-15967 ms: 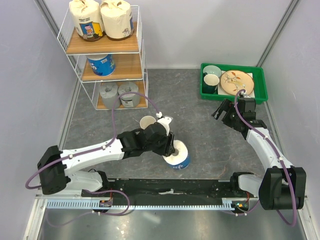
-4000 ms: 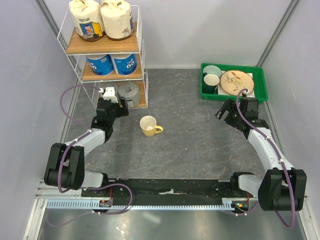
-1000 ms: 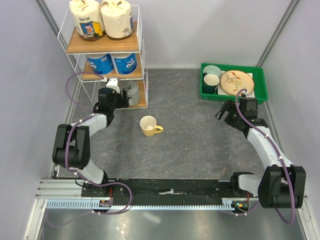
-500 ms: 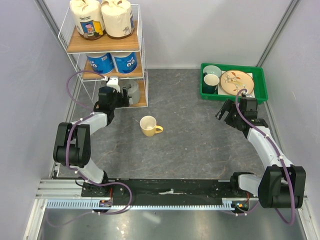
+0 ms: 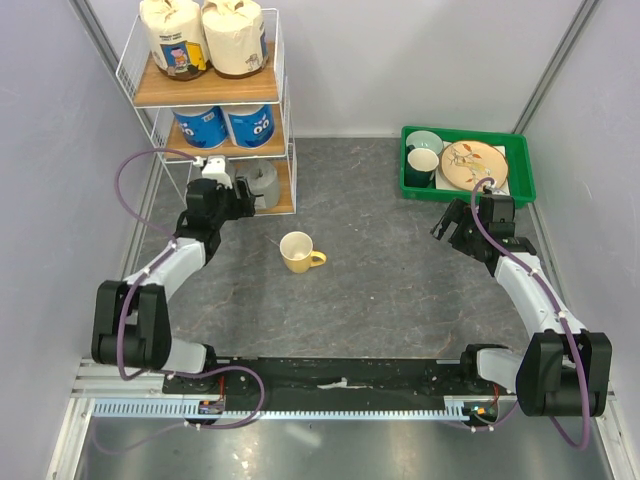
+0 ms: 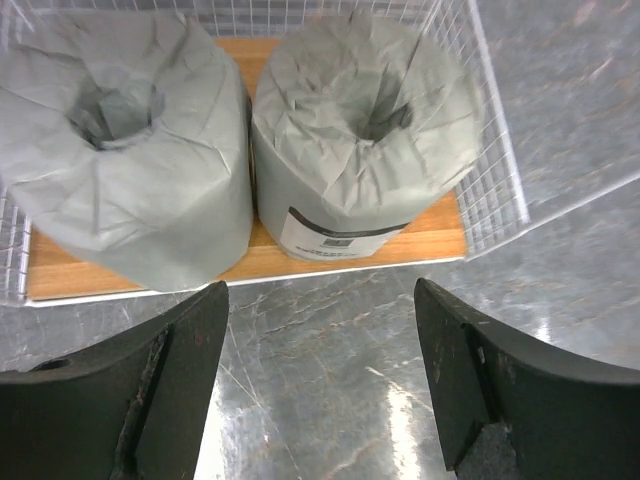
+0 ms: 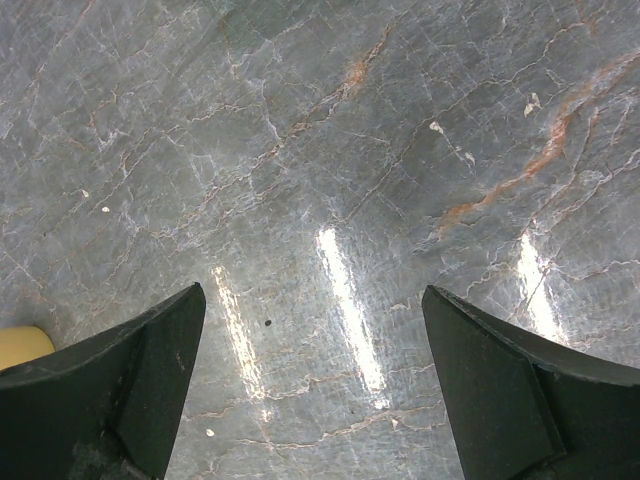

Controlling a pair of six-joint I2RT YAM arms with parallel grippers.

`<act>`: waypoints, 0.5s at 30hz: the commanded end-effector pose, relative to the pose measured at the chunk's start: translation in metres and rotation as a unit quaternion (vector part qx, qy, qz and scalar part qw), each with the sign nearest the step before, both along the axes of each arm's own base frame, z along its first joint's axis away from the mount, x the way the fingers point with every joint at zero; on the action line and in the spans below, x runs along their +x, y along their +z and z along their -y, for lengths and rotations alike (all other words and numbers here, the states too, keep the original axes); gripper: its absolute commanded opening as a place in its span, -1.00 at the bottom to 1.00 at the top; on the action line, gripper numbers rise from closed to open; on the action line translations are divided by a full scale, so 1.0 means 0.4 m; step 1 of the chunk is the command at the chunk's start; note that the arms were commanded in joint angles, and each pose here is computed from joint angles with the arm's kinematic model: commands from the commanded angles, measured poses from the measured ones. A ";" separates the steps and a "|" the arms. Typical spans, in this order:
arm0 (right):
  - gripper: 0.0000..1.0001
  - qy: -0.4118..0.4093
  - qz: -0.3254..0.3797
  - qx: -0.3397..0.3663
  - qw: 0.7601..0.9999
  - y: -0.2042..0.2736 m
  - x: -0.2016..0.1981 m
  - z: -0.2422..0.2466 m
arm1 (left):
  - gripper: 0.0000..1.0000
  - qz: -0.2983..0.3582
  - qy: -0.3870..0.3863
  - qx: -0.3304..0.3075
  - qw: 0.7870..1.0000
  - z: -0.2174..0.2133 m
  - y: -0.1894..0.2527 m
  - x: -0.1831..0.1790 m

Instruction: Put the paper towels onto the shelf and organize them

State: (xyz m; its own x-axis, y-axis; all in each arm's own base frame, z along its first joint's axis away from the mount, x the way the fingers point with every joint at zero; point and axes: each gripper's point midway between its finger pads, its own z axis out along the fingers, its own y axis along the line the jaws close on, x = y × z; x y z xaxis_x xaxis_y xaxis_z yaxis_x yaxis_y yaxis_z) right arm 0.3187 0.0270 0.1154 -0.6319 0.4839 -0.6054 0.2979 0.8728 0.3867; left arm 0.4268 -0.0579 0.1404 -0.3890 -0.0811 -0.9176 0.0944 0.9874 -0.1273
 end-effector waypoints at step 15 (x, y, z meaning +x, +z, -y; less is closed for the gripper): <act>0.96 -0.003 0.031 0.010 0.999 0.029 0.046 -0.003 | 0.71 0.001 0.005 -0.147 0.989 0.041 0.162 -0.264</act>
State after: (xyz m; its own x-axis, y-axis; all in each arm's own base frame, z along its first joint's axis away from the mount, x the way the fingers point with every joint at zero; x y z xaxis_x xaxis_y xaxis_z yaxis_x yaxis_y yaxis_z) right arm 0.3227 0.0278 0.1135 -0.6295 0.4891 -0.6037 0.2982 0.8696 0.3936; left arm 0.3386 -0.0763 0.2056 -0.3600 -0.2687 -0.8934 0.1449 0.9299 -0.3381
